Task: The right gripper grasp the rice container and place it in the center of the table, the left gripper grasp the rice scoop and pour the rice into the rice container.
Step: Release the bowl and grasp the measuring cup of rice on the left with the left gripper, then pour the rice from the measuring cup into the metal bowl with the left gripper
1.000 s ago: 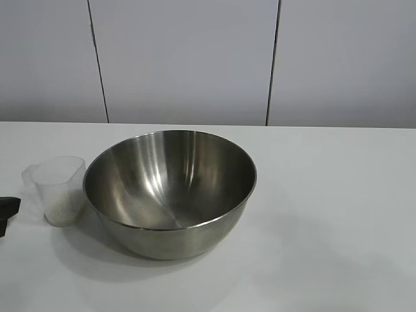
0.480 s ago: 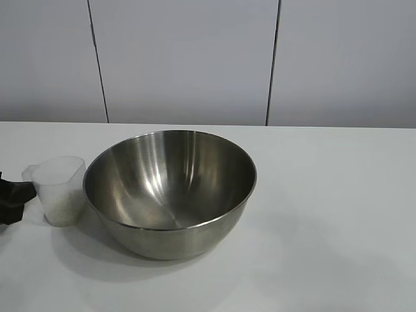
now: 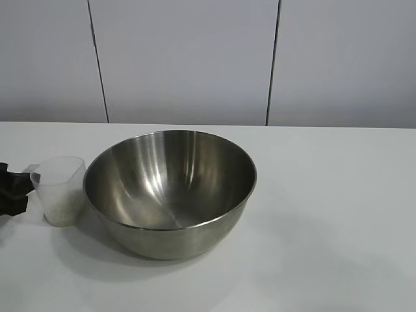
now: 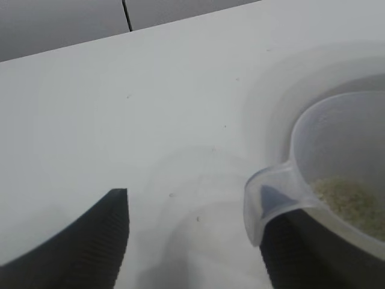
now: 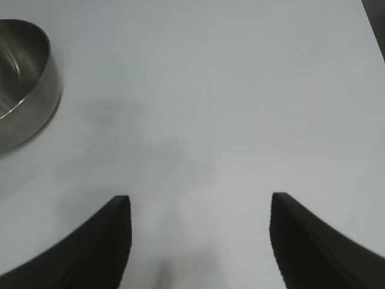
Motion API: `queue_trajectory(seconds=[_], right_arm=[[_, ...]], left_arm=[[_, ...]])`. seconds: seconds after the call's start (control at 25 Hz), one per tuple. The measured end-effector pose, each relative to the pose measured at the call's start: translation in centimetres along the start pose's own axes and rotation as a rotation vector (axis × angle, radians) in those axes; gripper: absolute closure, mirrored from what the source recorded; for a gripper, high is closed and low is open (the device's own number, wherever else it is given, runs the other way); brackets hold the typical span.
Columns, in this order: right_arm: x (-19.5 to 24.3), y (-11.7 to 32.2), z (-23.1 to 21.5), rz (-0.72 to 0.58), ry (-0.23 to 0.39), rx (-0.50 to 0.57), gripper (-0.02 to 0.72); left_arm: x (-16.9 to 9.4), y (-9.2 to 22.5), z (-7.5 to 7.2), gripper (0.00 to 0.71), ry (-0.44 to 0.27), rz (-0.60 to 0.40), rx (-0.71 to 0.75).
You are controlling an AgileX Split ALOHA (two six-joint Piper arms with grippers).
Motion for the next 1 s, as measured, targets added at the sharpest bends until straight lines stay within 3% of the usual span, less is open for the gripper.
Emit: queue_trajectory(seconds=[0.12,0.36,0.64,0.76,1.0], right_arm=[[0.0,0.0,0.0,0.0,0.0,0.0,0.252],[0.0,0.0,0.0,0.0,0.0,0.0,0.252],[0.0,0.0,0.0,0.0,0.0,0.0,0.252],[0.0,0.0,0.0,0.0,0.0,0.0,0.252],[0.0,0.0,0.0,0.0,0.0,0.0,0.252]], left_arm=[[0.0,0.0,0.0,0.692,-0.001,0.0,0.0],[-0.1,-0.5,0.4,0.695,-0.029,-0.011,0.006],[-1.7,-5.9,1.2,0.697,-0.068,-0.179,0.12],[-3.1,-9.4,0.3,0.697,-0.059,-0.251,0.229],[-4.5,-15.0,-4.3,0.697,0.042,-0.292,0.552]])
Point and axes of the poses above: a point on each arm's last joint axis where the gripper is mounted, x pointing out along that axis toward the gripper, z along the wrist's bending axis when the last joint is at zero, y = z × x, the point moved 2 cm from there along x, pointing out along that axis toward the gripper, and after that the axes turned 4 degrees about x, right-handed, at the moved point
